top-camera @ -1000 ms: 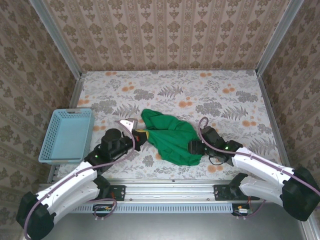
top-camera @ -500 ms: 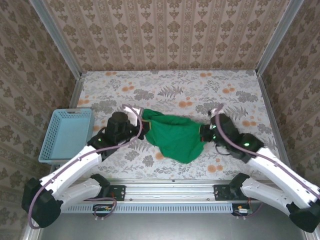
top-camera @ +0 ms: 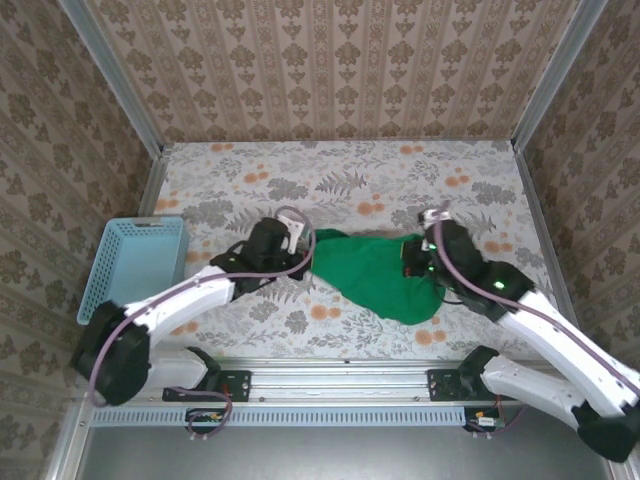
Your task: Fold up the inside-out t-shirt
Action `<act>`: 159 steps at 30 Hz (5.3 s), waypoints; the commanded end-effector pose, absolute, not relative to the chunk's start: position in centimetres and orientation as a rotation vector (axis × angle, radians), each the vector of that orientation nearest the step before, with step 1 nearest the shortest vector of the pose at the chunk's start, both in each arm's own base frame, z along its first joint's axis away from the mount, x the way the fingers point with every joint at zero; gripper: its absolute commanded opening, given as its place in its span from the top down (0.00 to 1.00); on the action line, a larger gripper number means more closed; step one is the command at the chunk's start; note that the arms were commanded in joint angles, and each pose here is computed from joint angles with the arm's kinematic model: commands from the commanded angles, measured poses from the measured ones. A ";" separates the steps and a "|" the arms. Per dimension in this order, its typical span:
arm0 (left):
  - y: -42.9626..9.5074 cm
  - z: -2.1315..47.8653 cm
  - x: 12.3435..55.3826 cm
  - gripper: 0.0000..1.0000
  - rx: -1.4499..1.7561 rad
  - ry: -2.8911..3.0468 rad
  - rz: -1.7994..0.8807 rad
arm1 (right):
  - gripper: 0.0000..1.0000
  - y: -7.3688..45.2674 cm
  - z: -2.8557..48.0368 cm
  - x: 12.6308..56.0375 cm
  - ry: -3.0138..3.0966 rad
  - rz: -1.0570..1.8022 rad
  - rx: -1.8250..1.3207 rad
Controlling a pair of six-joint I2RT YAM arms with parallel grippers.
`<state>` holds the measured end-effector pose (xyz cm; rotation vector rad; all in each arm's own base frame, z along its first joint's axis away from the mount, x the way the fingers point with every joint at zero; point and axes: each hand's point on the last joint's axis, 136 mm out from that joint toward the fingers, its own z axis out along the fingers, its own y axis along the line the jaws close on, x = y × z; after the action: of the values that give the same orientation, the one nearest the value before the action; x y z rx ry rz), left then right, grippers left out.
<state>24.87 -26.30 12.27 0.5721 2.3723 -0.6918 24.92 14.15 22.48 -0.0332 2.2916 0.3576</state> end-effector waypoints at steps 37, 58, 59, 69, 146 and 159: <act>-22.4 17.6 28.2 1.00 0.235 2.199 -0.566 | 1.00 15.6 29.7 26.4 2.107 0.395 -0.094; -10.9 13.1 27.3 0.34 -0.100 2.476 -0.277 | 0.19 17.0 19.9 28.6 2.357 0.302 -0.047; -12.9 13.7 27.2 0.31 -0.017 2.471 -0.291 | 0.19 15.9 18.9 28.5 2.378 0.290 0.002; -26.6 13.5 28.7 0.24 0.360 2.536 -0.393 | 0.19 14.0 11.6 27.6 2.458 0.373 0.236; -17.8 8.6 27.8 0.48 0.069 2.605 -0.651 | 0.38 25.3 7.8 26.7 2.529 0.199 -0.446; -24.7 11.5 23.0 0.21 0.457 2.312 -0.746 | 0.96 27.6 13.1 26.4 2.478 0.554 -0.392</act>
<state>22.35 -23.44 9.65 0.4018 2.4452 -0.7369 26.98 26.15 9.83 -0.4102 2.5345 0.3863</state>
